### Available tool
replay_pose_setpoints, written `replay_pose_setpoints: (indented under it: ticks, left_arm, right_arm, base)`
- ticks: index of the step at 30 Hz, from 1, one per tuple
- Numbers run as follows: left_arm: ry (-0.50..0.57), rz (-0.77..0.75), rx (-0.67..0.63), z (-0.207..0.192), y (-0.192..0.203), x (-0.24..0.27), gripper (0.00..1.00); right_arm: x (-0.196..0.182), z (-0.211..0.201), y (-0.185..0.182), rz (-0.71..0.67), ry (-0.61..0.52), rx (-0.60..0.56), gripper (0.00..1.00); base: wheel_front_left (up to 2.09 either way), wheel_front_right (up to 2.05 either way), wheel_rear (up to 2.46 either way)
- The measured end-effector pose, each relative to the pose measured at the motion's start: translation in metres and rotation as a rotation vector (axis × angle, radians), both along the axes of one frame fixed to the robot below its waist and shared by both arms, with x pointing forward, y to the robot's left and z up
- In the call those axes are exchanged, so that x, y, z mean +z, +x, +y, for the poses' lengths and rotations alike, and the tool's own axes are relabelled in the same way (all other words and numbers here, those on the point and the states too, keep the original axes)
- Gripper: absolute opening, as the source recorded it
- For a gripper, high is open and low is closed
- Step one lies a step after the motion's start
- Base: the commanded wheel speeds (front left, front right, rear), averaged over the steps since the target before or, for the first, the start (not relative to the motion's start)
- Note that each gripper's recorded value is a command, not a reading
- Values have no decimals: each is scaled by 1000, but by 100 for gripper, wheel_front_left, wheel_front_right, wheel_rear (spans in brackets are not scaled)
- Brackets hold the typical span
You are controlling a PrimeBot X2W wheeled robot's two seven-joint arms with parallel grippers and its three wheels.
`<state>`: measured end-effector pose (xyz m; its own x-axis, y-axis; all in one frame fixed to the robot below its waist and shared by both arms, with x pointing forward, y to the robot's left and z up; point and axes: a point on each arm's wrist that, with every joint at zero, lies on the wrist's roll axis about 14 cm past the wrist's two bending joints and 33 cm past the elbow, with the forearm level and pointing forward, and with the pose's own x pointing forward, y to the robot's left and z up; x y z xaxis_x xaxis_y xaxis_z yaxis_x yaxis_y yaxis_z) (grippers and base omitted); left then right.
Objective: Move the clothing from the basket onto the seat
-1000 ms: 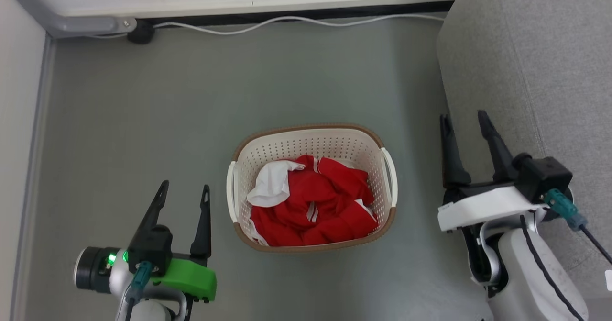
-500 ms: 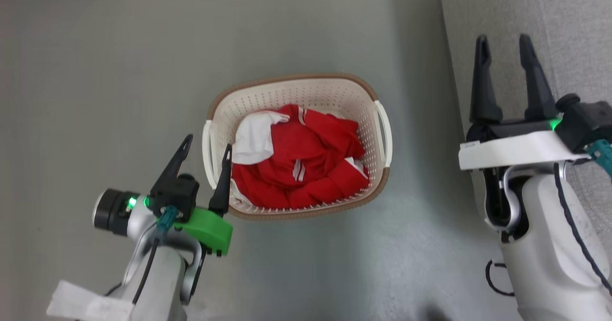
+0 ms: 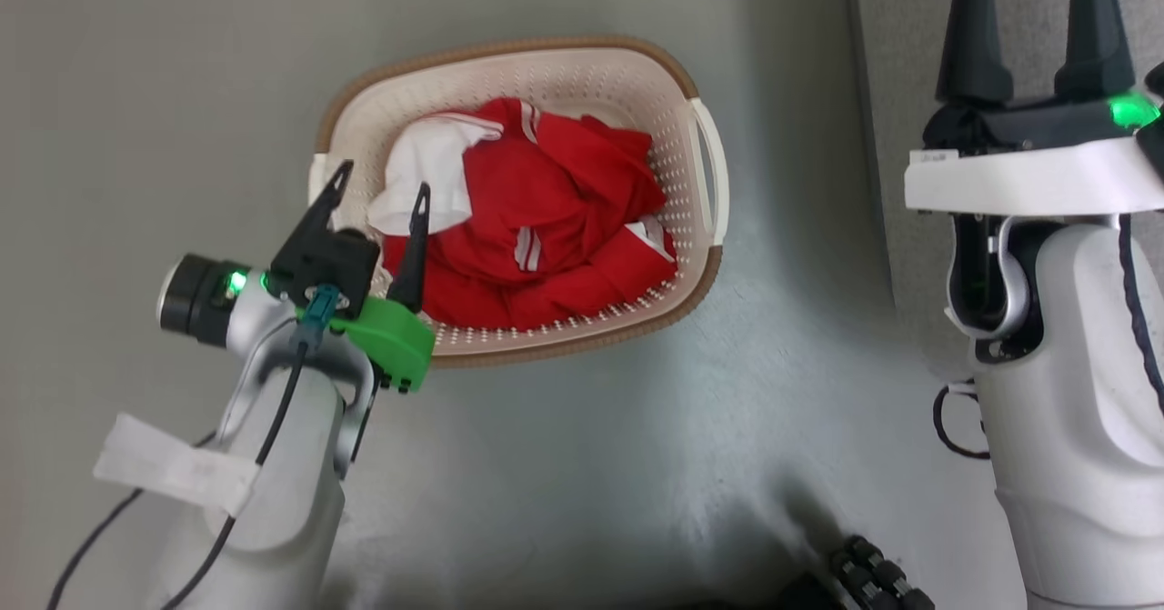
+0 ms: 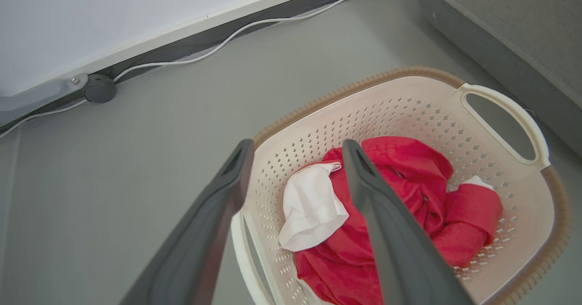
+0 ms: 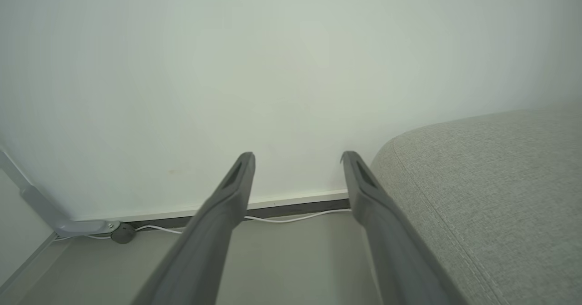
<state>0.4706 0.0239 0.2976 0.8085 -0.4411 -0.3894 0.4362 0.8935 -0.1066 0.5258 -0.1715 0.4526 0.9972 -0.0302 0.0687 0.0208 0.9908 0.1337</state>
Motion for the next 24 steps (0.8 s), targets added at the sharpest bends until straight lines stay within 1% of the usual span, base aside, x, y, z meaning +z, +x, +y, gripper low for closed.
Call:
replay_pose_setpoints:
  ticks: [7, 12, 16, 24]
  left_arm:
    - [10, 18, -75, -21, 17, -31, 100]
    - [-6, 43, -115, -37, 26, -55, 100]
    - [-11, 86, -144, -47, 22, -80, 100]
    - [-16, 172, -178, -58, 11, -120, 100]
  right_arm:
    - [-18, -10, 14, 9, -11, -17, 100]
    - [-31, -25, 24, 14, -31, -53, 100]
    - [-46, -35, 29, 32, -48, -75, 100]
    - [-70, -40, 36, 67, -60, -81, 100]
  base:
    - [0, 0, 0]
    - [0, 0, 0]
    - [0, 0, 0]
    - [0, 0, 0]
